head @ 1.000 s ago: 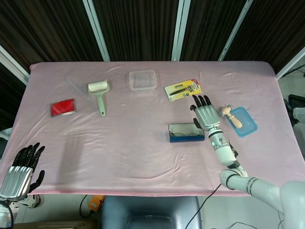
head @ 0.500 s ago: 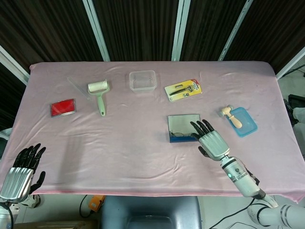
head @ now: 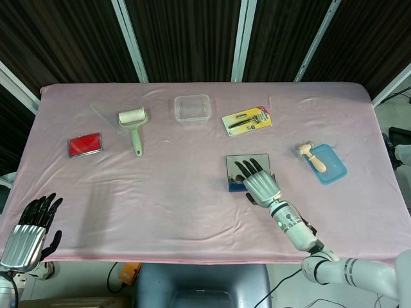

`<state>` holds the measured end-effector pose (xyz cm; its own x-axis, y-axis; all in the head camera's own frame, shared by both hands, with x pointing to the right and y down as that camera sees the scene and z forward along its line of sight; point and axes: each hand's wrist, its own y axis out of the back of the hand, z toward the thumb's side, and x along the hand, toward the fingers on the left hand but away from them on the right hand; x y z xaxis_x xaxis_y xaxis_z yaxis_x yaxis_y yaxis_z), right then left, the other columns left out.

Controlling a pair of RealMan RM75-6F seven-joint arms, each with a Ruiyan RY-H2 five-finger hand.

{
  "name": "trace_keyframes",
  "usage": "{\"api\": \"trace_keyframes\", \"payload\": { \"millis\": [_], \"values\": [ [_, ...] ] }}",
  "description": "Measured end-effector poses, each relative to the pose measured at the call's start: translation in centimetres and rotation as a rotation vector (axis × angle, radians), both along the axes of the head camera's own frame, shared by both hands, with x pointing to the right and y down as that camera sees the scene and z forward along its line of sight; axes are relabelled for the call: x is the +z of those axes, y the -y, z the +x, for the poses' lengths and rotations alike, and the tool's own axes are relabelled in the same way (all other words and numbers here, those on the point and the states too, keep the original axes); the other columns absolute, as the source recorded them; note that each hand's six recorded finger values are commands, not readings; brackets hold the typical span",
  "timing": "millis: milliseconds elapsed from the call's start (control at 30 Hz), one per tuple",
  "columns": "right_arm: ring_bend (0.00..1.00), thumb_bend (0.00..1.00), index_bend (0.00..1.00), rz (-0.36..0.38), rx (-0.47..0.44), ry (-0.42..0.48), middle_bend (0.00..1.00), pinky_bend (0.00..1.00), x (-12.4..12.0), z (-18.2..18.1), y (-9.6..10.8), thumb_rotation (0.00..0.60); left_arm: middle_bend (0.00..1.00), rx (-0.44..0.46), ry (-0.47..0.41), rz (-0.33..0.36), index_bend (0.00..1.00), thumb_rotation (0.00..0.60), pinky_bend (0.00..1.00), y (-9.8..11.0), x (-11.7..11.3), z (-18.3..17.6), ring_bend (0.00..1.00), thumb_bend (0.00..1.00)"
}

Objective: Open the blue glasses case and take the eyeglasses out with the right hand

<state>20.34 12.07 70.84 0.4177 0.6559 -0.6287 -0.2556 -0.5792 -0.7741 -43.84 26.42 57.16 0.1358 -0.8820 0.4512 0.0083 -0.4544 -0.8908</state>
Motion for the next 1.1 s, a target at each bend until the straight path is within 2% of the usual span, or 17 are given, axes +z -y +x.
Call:
{"api": "trace_keyframes", "payload": {
  "millis": [233, 500, 833, 1100],
  "values": [
    [0.04, 0.51, 0.44, -0.020, 0.004, -0.050, 0.13, 0.03, 1.3, -1.3, 0.3, 0.600, 0.00, -0.003, -0.007, 0.004, 0.00, 0.600, 0.10, 0.1, -0.2, -0.1, 0.00, 0.43],
    [0.04, 0.51, 0.46, -0.038, -0.018, -0.048, 0.13, 0.03, 1.6, -2.6, -0.4, 0.600, 0.00, -0.004, -0.008, 0.006, 0.00, 0.600, 0.10, 0.1, -0.2, -0.2, 0.00, 0.43],
    [0.04, 0.52, 0.46, -0.034, -0.061, -0.033, 0.13, 0.03, 0.8, -2.8, -1.7, 0.600, 0.00, -0.003, -0.008, 0.008, 0.00, 0.600, 0.10, 0.0, -0.3, -0.2, 0.00, 0.43],
    [0.04, 0.51, 0.46, -0.031, -0.136, -0.048, 0.13, 0.03, -0.3, -1.4, -4.0, 0.600, 0.00, 0.002, -0.004, 0.005, 0.00, 0.600, 0.10, -0.1, -0.2, 0.0, 0.00, 0.43]
  ]
}}
